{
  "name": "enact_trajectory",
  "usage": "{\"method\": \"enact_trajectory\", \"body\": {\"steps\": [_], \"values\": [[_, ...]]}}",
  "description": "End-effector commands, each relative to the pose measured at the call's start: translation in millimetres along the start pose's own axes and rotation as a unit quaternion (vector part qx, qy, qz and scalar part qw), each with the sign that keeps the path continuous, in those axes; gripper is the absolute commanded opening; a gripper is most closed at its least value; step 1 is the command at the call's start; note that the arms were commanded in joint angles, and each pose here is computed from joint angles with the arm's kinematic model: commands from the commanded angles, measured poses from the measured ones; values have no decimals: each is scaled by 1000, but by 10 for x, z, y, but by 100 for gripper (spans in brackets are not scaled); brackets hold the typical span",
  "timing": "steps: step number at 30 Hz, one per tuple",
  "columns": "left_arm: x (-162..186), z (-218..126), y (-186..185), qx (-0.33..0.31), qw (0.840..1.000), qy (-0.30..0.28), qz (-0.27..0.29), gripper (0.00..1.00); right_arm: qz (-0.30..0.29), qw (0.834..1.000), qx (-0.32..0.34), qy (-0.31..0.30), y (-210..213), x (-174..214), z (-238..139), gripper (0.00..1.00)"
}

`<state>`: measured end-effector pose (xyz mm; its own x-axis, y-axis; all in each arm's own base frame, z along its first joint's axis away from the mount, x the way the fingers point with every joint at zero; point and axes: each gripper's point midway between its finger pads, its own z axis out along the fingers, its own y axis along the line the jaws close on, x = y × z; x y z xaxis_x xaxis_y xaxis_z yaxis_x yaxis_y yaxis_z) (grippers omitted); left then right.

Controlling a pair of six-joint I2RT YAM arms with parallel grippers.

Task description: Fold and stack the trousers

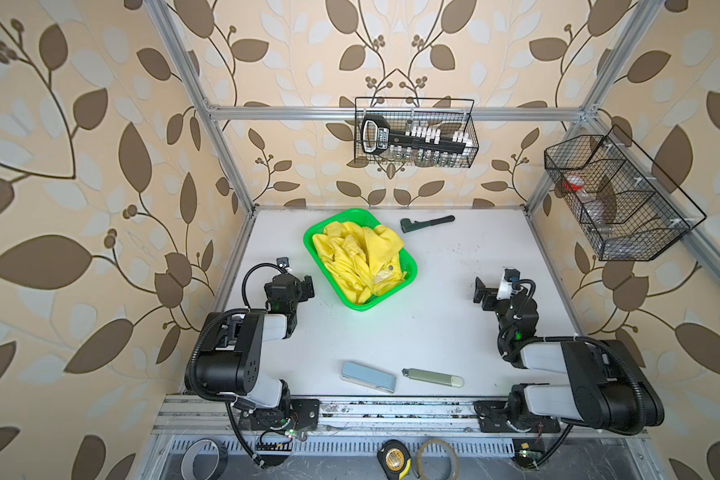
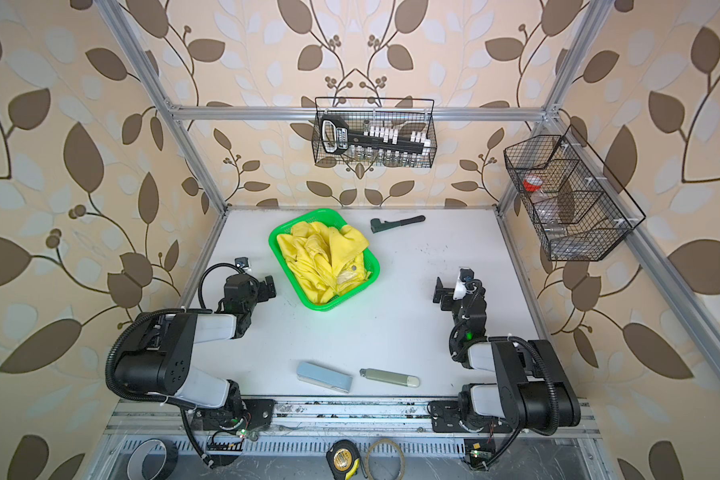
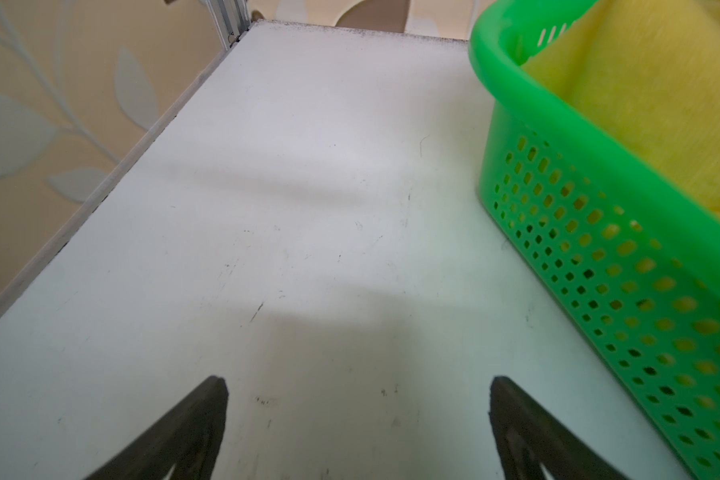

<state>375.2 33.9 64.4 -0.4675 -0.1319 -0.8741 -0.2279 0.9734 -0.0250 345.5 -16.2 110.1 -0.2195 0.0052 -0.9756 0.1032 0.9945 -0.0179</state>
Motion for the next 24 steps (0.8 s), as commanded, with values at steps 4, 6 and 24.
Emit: {"method": "enact_trajectory", "body": {"steps": [4, 6, 24], "values": [[-153, -17, -32, 9, 1000, -26, 4, 99, 1, 1000, -9, -18, 30, -160, 40, 100], [-218, -47, -70, 17, 1000, -20, 10, 99, -2, 1000, -14, -21, 45, -208, 29, 100], [-1290, -1050, -257, 62, 993, 70, -77, 99, -37, 966, -257, -7, 1054, -1053, -533, 100]]}}
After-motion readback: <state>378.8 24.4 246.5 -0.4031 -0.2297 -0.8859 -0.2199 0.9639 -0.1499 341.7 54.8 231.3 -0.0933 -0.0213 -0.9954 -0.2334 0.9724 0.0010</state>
